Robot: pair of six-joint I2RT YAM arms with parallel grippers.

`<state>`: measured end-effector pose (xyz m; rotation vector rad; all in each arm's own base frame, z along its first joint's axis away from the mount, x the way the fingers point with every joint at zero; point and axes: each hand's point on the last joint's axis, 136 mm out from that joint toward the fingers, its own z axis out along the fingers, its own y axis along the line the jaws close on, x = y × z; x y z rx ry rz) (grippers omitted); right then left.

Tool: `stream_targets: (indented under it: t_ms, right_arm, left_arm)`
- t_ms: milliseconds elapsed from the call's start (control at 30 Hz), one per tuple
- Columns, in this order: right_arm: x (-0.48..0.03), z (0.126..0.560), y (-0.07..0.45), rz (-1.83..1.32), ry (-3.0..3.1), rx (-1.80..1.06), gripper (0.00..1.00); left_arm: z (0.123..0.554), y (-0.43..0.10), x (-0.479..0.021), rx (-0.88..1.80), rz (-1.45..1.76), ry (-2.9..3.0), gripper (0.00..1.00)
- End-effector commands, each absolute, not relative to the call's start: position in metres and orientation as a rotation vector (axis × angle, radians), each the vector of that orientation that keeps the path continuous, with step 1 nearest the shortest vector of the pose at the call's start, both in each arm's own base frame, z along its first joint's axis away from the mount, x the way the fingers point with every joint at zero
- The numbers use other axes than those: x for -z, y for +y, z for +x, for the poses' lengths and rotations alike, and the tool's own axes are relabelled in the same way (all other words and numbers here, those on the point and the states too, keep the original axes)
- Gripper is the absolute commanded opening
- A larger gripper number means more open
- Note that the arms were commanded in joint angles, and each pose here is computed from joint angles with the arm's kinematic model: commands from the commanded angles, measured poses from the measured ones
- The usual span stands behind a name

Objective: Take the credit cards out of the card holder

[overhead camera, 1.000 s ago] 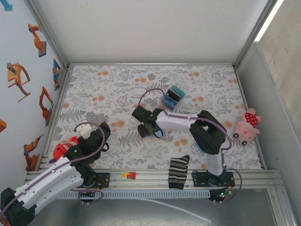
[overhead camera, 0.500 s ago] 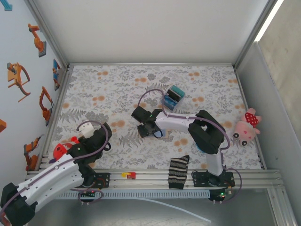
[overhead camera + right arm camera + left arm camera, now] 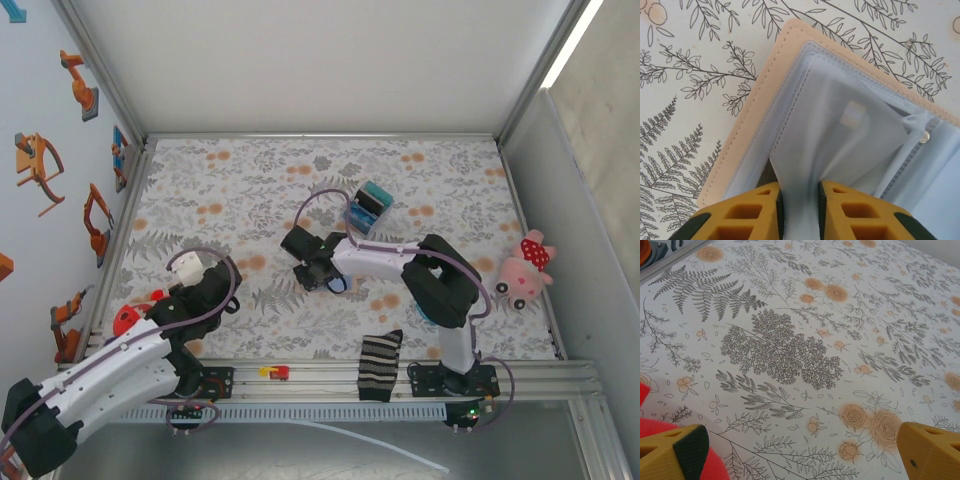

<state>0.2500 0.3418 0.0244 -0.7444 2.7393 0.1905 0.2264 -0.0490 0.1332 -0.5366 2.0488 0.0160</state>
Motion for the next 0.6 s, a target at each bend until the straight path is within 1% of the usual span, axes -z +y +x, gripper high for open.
stream_targets:
  t_ms: [0,67,200,467,567]
  right_arm:
    - [-0.023,0.246,0.326,-0.739,2.765,-0.136,0.18]
    - [-0.026,0.248,0.324,-0.726,2.756,-0.134,0.18]
    - [-0.034,0.249,0.317,-0.711,2.741,-0.104,0.26]
    - [-0.045,0.252,0.298,-0.676,2.719,-0.029,0.27]
    - [-0.049,0.254,0.293,-0.657,2.71,-0.021,0.3]
  left_arm:
    - [0.229,-0.051,-0.14,-0.043,-0.507,2.064,0.97]
    - [0.23,-0.053,-0.14,-0.045,-0.499,2.07,0.97]
    - [0.234,-0.059,-0.142,-0.044,-0.479,2.083,0.97]
    - [0.24,-0.068,-0.147,-0.034,-0.451,2.091,0.97]
    - [0.242,-0.072,-0.147,-0.026,-0.439,2.1,0.97]
